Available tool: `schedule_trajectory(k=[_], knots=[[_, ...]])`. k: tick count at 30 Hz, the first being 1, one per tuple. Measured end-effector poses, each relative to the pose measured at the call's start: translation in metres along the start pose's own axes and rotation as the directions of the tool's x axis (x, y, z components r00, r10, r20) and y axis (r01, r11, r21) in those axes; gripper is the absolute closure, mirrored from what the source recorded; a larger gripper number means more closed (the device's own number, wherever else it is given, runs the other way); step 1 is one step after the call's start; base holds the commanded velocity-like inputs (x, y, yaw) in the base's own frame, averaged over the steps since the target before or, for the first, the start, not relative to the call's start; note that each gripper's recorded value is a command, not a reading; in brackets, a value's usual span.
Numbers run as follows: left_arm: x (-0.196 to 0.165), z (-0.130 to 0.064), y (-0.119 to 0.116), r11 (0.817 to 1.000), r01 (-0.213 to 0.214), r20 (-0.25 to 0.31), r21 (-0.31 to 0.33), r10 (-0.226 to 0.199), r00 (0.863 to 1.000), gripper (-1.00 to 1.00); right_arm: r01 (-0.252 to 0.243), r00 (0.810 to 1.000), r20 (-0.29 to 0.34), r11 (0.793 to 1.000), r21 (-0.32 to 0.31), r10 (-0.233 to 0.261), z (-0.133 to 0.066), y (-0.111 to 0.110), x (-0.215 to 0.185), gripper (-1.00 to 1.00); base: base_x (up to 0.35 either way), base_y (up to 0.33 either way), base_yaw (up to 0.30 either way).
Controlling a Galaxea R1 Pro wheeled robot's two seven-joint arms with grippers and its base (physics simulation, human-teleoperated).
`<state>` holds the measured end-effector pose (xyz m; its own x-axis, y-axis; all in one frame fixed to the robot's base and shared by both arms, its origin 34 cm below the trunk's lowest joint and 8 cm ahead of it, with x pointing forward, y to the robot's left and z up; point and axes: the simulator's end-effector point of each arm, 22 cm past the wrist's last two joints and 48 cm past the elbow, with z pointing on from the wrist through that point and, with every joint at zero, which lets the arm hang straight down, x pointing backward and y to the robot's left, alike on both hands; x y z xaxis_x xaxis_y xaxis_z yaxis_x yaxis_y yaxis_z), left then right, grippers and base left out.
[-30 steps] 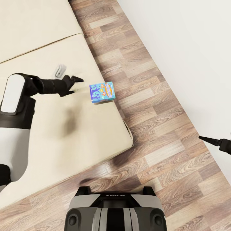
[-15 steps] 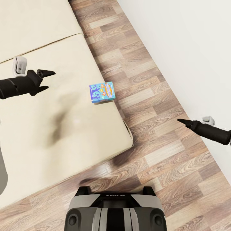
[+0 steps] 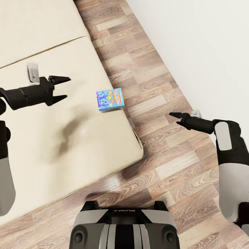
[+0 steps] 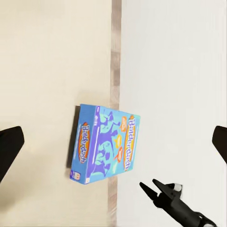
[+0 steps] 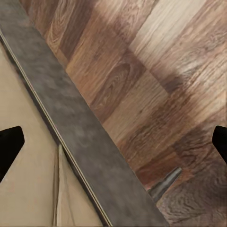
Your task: Put all the toys in the child's room - the three board games (two on the bed and one on the table), the two jigsaw puzzles on the table, and the tennis ball on the table - inside the toy box on the table in the child's room.
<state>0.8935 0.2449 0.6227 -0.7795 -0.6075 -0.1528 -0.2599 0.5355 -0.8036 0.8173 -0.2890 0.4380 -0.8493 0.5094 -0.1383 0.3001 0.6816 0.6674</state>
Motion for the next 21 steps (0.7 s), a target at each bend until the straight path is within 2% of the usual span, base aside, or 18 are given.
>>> schedule_trajectory(k=[3,4,8,14,21], knots=[[0.004,0.000,-0.013,0.999,0.023,-0.031,0.041,-0.021,0.999,-1.00,0.029,1.000,0.002,0.999,-0.032,-0.029,0.008,0.024,-0.005,-1.00,0.000,0.000,0.000],[0.004,0.000,-0.013,0.999,0.022,-0.032,0.041,-0.021,0.999,-1.00,0.030,1.000,0.002,0.999,-0.031,-0.030,0.008,0.023,-0.005,-1.00,0.000,0.000,0.000],[0.010,0.002,-0.029,0.997,0.024,-0.066,0.078,-0.019,0.998,-1.00,0.090,0.995,0.037,0.994,-0.063,-0.088,0.004,0.052,-0.017,-1.00,0.000,0.000,0.000],[0.017,0.005,-0.037,0.995,0.028,-0.094,0.097,-0.019,0.995,-1.00,0.126,0.991,0.063,0.989,-0.077,-0.122,-0.001,0.066,-0.026,-1.00,0.000,0.000,0.000],[0.031,0.006,-0.046,0.988,0.068,-0.151,0.137,-0.047,0.987,-1.00,0.139,0.988,0.080,0.985,-0.097,-0.132,-0.004,0.076,-0.031,-1.00,0.000,0.000,0.000]])
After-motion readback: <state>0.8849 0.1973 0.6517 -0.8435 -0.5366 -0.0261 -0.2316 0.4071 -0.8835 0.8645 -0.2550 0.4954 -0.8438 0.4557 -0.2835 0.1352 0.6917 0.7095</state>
